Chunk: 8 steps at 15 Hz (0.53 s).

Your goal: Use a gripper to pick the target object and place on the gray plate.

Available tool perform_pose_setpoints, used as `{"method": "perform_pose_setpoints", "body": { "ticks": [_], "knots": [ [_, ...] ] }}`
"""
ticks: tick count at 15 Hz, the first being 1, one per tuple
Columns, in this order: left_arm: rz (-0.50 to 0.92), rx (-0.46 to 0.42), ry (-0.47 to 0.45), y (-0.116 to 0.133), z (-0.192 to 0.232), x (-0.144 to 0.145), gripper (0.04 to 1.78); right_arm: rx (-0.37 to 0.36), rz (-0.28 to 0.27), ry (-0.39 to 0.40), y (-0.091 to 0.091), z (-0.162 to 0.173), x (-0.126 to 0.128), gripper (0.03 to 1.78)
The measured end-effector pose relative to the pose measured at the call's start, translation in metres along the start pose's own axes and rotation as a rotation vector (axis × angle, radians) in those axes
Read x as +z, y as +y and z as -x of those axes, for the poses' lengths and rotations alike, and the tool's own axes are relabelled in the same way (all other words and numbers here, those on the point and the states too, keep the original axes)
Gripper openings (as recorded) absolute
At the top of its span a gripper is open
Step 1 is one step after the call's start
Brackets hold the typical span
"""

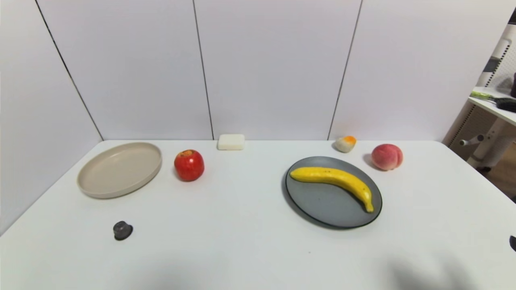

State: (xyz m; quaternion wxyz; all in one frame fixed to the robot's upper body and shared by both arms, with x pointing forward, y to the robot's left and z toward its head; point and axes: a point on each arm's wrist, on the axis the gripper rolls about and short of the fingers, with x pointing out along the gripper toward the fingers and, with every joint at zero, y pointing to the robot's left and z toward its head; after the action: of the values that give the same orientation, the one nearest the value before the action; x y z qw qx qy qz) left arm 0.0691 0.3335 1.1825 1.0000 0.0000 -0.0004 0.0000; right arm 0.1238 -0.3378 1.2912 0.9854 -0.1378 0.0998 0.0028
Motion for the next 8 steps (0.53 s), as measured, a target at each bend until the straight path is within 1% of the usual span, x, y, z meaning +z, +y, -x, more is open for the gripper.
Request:
{"method": "perform_pose_setpoints", "body": {
  "ticks": [2, 3, 6, 8],
  "knots": [
    [0.000, 0.000, 0.000, 0.000, 0.000, 0.000, 1.69, -0.050, -0.013, -0.056, 0.008, 0.014, -0.026, 1.69],
    [0.000, 0.000, 0.000, 0.000, 0.000, 0.000, 1.69, -0.064, -0.029, -0.077, 0.011, 0.018, -0.041, 1.69],
    [0.000, 0.000, 0.000, 0.000, 0.000, 0.000, 1.69, -0.069, -0.083, -0.102, 0.022, 0.019, -0.080, 1.69],
    [0.000, 0.000, 0.000, 0.000, 0.000, 0.000, 1.69, -0.054, -0.103, -0.137, 0.026, 0.022, -0.094, 1.69]
  ]
}}
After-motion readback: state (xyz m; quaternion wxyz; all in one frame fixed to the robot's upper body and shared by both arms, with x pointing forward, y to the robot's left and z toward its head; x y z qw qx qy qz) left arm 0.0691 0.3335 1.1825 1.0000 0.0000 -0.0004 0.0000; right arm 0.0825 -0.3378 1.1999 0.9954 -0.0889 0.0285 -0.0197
